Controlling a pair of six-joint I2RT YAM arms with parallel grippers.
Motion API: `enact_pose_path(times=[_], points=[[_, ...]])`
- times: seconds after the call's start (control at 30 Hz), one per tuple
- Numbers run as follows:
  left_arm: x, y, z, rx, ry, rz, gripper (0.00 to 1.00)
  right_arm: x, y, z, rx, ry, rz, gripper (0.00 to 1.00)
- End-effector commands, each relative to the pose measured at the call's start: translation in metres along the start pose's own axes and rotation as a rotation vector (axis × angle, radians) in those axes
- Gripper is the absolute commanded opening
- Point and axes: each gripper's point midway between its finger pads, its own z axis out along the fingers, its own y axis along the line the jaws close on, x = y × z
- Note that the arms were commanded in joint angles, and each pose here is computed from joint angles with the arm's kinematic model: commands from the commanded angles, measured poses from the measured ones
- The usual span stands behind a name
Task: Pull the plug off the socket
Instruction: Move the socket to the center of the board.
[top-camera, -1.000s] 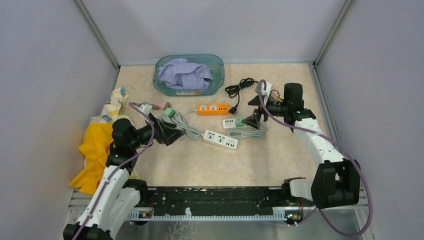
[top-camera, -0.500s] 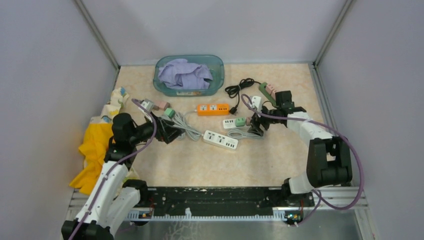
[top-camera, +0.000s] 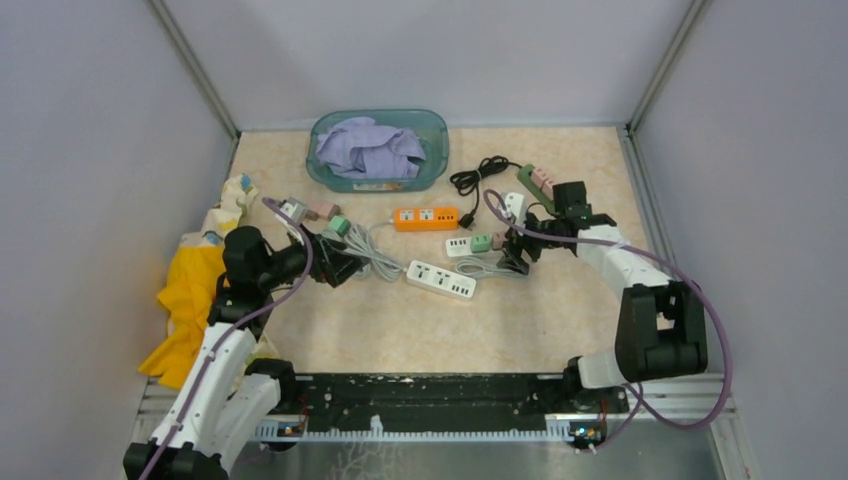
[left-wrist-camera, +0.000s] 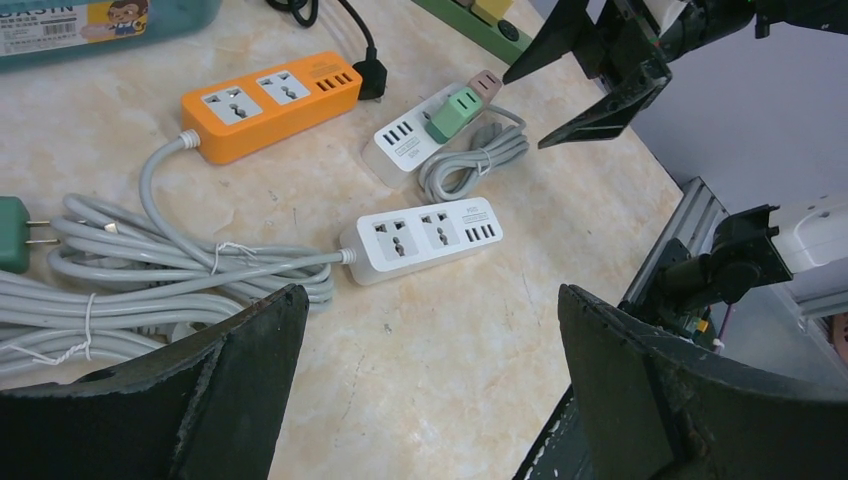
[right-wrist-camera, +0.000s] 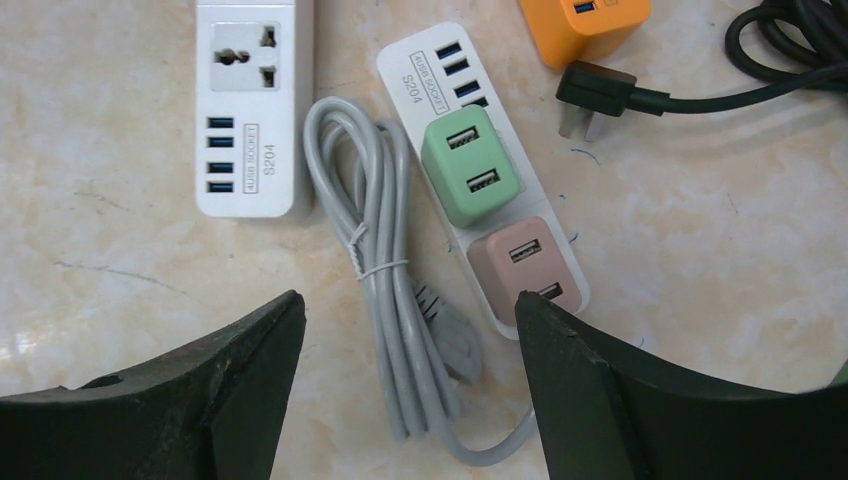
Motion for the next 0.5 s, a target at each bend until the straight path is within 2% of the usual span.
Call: enact_pose_path(times=[0.0,0.1,0.47], points=[[-0.016,-0.005,-0.003,0.009,-0.036,0.045,1.0,-0.047,0.007,-0.026,-0.028,-0.162,-0.037,0.78],[-0.016,-0.005,-0.003,0.009,-0.038,0.045,1.0,-0.045,0.004,-0.029,-0.016,-0.163,-0.029,0.78],[-0.017,-0.005,-0.004,0.007,-0.044,0.046,1.0,-0.004,-0.008,-0.031,0.053,0.021,-0.074,0.76]])
